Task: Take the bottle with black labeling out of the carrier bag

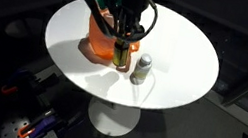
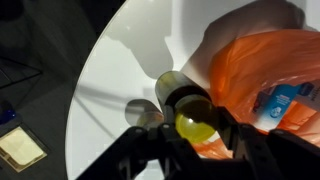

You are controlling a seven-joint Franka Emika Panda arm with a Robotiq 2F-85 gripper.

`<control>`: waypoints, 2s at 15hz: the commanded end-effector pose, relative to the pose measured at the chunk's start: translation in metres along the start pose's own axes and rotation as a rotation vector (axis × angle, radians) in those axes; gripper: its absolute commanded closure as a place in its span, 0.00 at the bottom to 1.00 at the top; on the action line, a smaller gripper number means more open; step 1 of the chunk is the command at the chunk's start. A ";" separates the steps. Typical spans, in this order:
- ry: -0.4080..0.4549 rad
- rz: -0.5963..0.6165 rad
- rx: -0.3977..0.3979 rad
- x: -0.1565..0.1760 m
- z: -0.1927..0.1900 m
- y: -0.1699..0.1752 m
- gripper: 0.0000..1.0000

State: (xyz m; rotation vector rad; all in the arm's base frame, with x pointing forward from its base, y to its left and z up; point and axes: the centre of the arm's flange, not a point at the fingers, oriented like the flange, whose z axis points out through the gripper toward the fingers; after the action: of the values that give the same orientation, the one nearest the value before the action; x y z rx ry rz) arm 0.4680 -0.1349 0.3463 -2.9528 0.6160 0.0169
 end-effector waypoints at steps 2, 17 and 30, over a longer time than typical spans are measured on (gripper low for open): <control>-0.002 0.025 0.004 0.021 0.020 0.003 0.80; -0.027 -0.009 0.014 0.036 0.031 -0.004 0.07; -0.162 -0.151 -0.083 -0.011 -0.031 -0.098 0.00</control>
State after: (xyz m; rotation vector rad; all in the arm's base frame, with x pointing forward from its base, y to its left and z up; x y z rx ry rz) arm 0.4927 -0.0699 0.3687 -2.9774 0.3868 0.2319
